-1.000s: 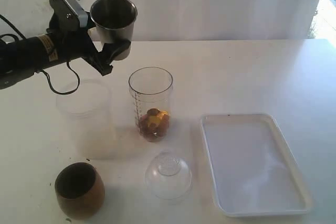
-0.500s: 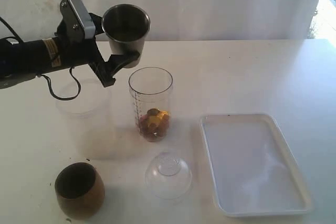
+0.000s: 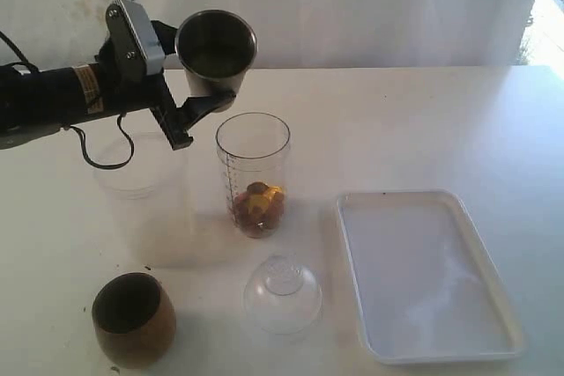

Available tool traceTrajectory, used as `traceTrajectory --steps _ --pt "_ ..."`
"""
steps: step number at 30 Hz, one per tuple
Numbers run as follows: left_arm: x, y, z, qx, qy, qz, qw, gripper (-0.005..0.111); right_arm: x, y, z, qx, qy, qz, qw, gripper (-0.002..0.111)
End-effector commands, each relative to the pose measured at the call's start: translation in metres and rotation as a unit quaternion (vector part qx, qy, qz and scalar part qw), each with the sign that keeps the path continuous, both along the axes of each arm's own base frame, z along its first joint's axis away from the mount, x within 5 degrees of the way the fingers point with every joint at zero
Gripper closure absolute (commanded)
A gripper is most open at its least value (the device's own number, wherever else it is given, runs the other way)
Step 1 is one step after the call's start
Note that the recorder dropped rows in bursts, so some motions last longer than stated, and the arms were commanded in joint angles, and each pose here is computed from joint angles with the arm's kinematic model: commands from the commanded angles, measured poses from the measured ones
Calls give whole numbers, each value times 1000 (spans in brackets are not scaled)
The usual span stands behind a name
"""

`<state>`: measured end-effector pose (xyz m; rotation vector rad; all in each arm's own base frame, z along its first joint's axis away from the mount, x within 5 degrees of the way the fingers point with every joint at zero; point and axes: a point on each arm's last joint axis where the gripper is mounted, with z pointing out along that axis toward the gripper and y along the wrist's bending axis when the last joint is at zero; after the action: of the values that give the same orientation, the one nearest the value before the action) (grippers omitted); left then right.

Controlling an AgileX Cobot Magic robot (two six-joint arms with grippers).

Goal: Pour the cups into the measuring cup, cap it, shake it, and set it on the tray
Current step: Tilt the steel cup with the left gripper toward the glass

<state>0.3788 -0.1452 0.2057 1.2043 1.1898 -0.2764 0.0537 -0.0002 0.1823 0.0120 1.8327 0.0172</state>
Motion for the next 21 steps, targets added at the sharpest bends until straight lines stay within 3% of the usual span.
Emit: traceTrajectory --steps 1,21 --pt "0 -4 21 -52 -38 -17 998 107 0 0 0 -3 -3 0 1000 108" --pt "4 -10 31 -43 -62 -28 997 107 0 0 0 -3 -3 0 1000 108"
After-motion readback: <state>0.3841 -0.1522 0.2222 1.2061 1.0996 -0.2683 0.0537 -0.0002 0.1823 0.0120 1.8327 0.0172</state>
